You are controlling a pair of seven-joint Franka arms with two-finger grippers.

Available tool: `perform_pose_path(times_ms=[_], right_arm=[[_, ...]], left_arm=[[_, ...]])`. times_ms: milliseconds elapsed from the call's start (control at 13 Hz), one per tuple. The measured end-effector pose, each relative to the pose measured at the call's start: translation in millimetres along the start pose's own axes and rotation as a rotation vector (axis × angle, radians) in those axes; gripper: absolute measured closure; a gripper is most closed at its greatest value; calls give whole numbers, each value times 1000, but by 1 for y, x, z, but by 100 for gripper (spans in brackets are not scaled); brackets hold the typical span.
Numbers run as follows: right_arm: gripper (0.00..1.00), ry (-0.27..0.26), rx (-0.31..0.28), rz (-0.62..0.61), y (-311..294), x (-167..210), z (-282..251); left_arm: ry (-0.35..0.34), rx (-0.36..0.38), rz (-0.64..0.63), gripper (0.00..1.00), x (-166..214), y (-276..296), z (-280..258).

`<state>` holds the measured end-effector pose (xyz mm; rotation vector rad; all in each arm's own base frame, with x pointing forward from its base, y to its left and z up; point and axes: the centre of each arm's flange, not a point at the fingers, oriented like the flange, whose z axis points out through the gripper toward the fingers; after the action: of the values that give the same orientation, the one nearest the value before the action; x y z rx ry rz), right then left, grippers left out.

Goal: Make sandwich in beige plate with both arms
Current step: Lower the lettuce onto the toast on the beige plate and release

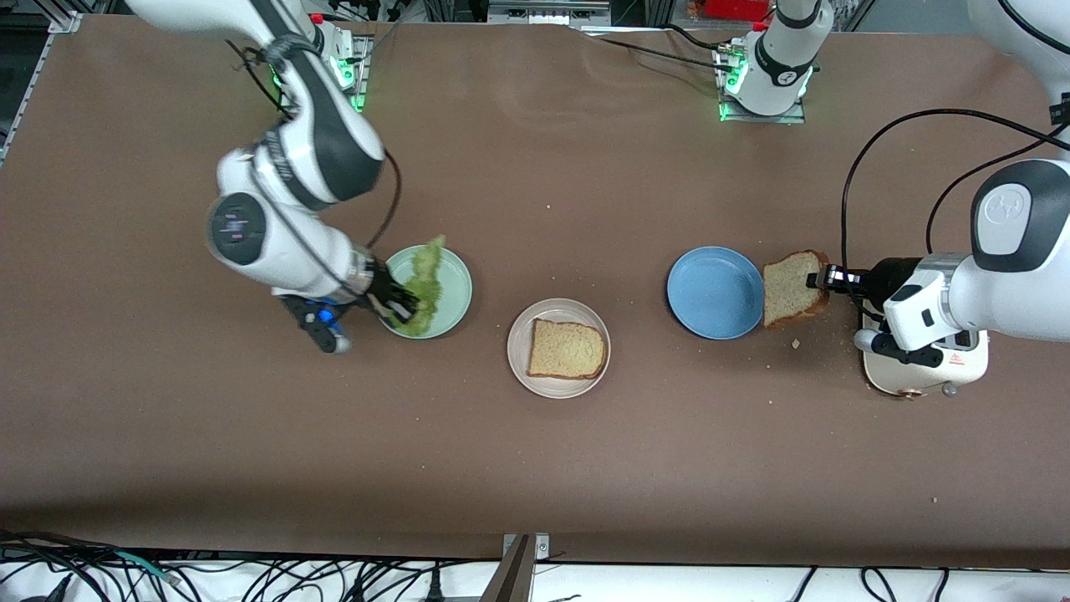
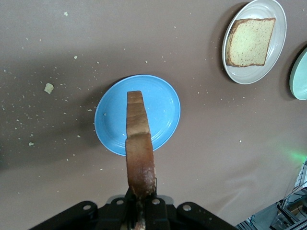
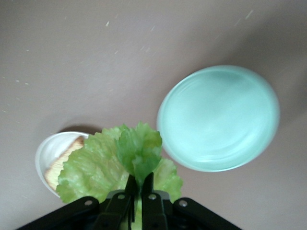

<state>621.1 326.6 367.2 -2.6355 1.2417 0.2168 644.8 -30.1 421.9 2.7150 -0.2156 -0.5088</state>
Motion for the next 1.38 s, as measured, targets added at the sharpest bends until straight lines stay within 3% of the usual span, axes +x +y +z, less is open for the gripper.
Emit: perform_pose_path(times_ms=[231, 615, 1077, 1385], right_arm=[[93, 10, 123, 164, -27, -38, 56], [93, -34, 232, 429, -62, -59, 121], [93, -70, 240, 527, -73, -84, 188], [93, -70, 239, 535, -73, -79, 198]], left_arm=[[0, 0, 0, 92, 0, 0, 0], [1, -6, 1, 92, 0, 1, 0], [12, -42, 0, 92, 0, 1, -1], [12, -42, 0, 92, 0, 1, -1]])
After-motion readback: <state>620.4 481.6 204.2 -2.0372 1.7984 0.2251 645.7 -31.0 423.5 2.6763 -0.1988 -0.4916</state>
